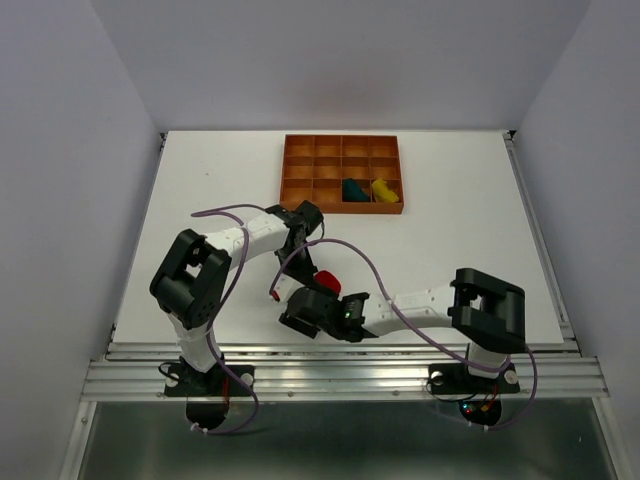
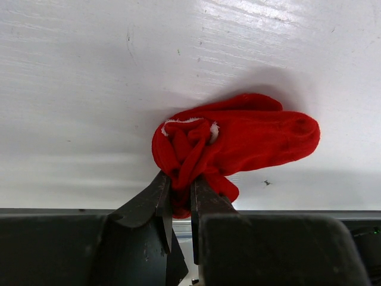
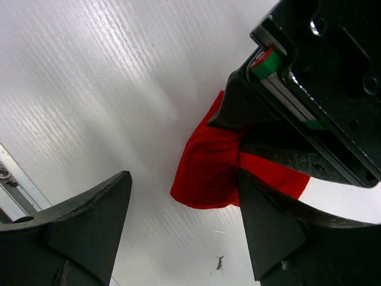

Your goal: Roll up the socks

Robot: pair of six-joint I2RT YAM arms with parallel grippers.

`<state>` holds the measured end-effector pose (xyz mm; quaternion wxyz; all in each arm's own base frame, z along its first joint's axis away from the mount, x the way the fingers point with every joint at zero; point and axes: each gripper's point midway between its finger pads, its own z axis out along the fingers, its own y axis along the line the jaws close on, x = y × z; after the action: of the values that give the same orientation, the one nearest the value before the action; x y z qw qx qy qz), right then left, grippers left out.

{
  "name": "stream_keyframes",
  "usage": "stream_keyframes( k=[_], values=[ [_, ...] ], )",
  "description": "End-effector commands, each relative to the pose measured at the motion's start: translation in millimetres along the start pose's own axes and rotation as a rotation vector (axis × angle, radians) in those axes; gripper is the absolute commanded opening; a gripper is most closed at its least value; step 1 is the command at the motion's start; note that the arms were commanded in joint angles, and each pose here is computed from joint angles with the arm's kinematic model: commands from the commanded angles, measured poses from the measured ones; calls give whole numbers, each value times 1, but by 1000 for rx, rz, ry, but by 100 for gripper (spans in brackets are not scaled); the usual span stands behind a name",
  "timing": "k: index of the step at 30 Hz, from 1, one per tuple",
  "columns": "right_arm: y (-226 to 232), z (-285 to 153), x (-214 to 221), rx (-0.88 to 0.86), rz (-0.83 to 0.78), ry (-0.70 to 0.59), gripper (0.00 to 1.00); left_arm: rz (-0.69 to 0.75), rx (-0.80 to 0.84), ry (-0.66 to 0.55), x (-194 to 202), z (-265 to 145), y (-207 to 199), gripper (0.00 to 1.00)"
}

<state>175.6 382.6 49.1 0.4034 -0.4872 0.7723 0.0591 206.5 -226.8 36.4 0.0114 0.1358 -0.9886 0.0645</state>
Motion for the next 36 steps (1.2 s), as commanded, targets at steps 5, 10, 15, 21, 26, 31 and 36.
stream_keyframes(
  k=[5,10,15,21,26,31,36],
  values=[
    [-5,3,-20,61,-1,-35,67,0,-40,10,4,0,5,0],
    [-6,5,-21,72,-1,-31,56,-6,-26,17,5,1,3,0],
    [-8,10,-12,109,40,-11,27,-8,-10,18,7,-1,3,0],
    [-12,14,10,160,71,35,22,-3,47,48,14,3,-4,0],
    [-3,15,13,95,132,42,9,4,49,3,7,-4,-4,0],
    [-9,10,14,18,205,37,8,10,152,-71,-12,-25,-24,28],
    [-5,6,10,-120,298,11,7,12,197,-163,-31,-48,-33,66]
  ],
)
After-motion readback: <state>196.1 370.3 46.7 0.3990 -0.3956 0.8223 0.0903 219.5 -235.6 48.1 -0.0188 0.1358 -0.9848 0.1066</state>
